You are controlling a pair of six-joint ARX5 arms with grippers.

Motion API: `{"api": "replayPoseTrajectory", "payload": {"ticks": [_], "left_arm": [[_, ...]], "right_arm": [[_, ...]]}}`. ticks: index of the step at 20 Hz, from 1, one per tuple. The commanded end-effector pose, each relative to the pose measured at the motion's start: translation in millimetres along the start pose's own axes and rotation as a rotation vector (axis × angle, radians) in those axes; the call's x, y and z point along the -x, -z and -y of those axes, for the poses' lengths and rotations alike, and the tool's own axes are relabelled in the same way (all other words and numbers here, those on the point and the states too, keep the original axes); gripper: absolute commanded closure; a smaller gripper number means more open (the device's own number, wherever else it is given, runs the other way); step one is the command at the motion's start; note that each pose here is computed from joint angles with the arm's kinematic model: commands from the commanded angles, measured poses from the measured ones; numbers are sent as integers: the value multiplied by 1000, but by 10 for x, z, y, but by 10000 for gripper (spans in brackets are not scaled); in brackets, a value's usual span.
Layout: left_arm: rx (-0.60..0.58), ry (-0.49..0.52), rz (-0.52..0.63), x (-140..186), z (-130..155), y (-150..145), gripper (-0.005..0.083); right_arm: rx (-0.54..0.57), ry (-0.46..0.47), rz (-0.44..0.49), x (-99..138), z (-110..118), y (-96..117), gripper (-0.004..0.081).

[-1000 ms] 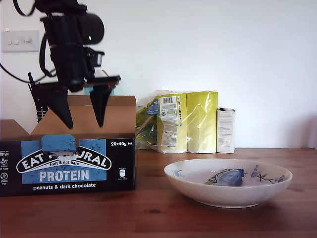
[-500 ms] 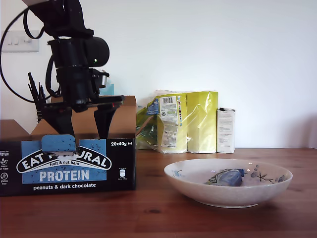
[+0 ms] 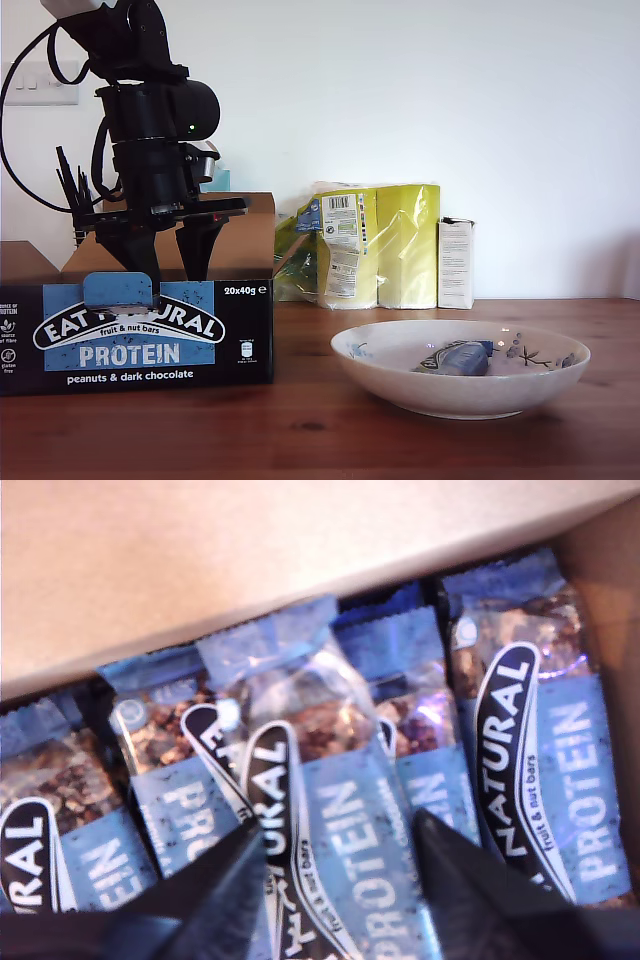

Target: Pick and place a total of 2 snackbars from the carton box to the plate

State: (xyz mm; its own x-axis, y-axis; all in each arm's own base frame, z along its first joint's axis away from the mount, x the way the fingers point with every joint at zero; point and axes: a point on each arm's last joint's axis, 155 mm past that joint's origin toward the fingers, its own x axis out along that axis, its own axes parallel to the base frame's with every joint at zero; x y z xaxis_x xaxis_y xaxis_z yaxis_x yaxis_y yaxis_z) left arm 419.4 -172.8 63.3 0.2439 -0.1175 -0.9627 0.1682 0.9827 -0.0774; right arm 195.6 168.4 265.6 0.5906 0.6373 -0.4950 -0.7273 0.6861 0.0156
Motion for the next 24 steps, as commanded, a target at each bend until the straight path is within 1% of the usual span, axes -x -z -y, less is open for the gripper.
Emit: {"api": "replayPoseTrajectory", "payload": {"ticks": [1, 5, 10, 13, 16, 18, 19, 22, 24], "left_arm": [[-11, -14, -67, -202, -31, 157, 561], [-18, -8, -41, -51, -13, 88, 560], [-31, 5, 18, 333, 27, -27, 560], [-50, 14, 48, 561, 64, -19, 560], [-71, 31, 101, 772, 148, -57, 560], [-94, 56, 129, 876, 278, -65, 560], [-111, 83, 140, 907, 390, -63, 560], [-201, 170, 173, 951, 845, -37, 560], [-280, 219, 245, 1014, 1216, -89, 560]], "right_arm": [[8, -3, 10, -3, -8, -39, 783], [8, -4, 9, -2, -8, -38, 783], [11, -3, 10, -2, -8, -39, 783], [11, -5, 7, -2, -10, -32, 783], [10, -5, 5, 5, -13, -23, 783], [9, -6, 0, 5, -15, -10, 783], [8, -6, -6, 5, -17, 4, 783], [1, -12, -31, 33, -37, 80, 783], [8, -10, -13, 99, -53, 70, 783]]}}
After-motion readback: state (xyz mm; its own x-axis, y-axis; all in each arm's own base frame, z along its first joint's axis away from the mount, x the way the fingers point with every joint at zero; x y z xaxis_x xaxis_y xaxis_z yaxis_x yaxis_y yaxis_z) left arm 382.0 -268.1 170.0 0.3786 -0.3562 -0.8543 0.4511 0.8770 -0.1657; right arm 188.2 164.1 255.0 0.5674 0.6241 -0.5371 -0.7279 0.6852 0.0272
